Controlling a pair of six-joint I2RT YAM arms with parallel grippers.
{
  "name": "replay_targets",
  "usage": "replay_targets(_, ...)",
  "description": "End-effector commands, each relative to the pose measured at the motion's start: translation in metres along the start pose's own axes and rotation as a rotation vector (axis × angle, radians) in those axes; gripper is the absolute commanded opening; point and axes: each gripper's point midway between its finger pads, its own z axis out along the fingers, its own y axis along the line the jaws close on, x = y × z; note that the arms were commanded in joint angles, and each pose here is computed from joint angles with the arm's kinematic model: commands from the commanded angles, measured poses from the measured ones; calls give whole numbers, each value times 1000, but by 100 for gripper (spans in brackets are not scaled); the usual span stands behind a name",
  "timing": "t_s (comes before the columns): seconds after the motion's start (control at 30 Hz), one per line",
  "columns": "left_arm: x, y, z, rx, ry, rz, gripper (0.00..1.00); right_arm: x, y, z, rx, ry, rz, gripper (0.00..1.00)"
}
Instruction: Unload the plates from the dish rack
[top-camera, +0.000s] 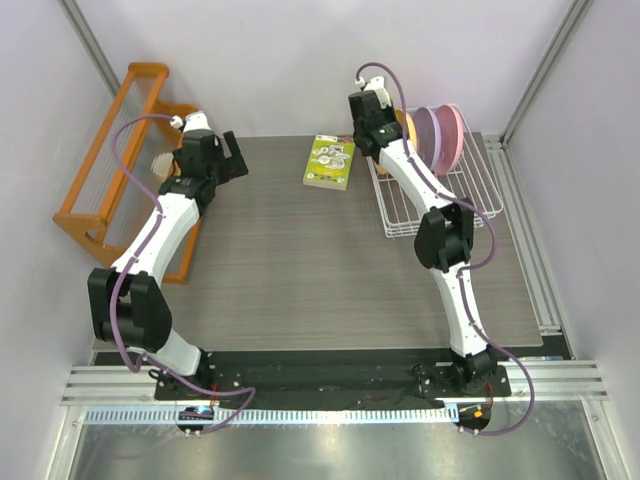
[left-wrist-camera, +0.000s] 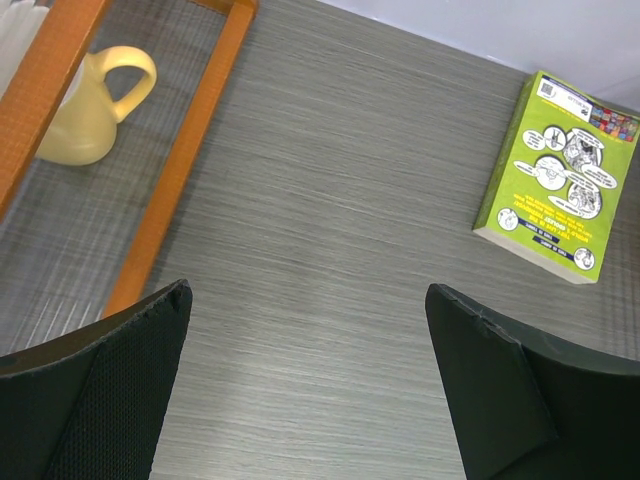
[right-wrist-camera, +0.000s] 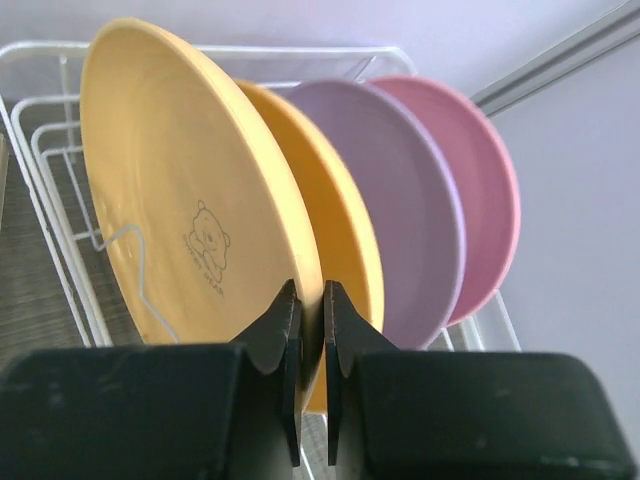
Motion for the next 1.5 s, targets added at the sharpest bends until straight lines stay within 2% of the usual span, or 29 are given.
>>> replay_targets(0.0,-16,3,-3,-22,-42,16,99,-77,-24,-49,132,-206,97,2)
replay_targets(0.2,-15,3,-4,-14,-37,17,99,-86,-55,-64,307,-217,79,2)
replay_targets(0.43,-12,-6,-5,40,-17,34,99,-111,-97,-104,302,-268,180,2)
replay_targets(0.53,-8,-20,-5,112,6,18,99,-113,-88,-117,182,-276,209,2)
replay_targets(0.77,20,-77,-15,435,97,-132,99,-94,-62,-166,-122,-246,300,2)
replay_targets(0.93,23,-95,-23,556,88,-218,99,-72,-20,-197,-439,-176,371,2)
replay_targets(1.07,31,-101,-31,620,86,-287,100,-50,7,-216,-593,-113,414,2)
replay_targets(1.27,31,-111,-50,738,49,-376,99,-28,31,-232,-705,-72,471,2)
replay_targets(1.47,44,-111,-52,768,66,-426,99,-18,46,-241,-786,-42,530,2)
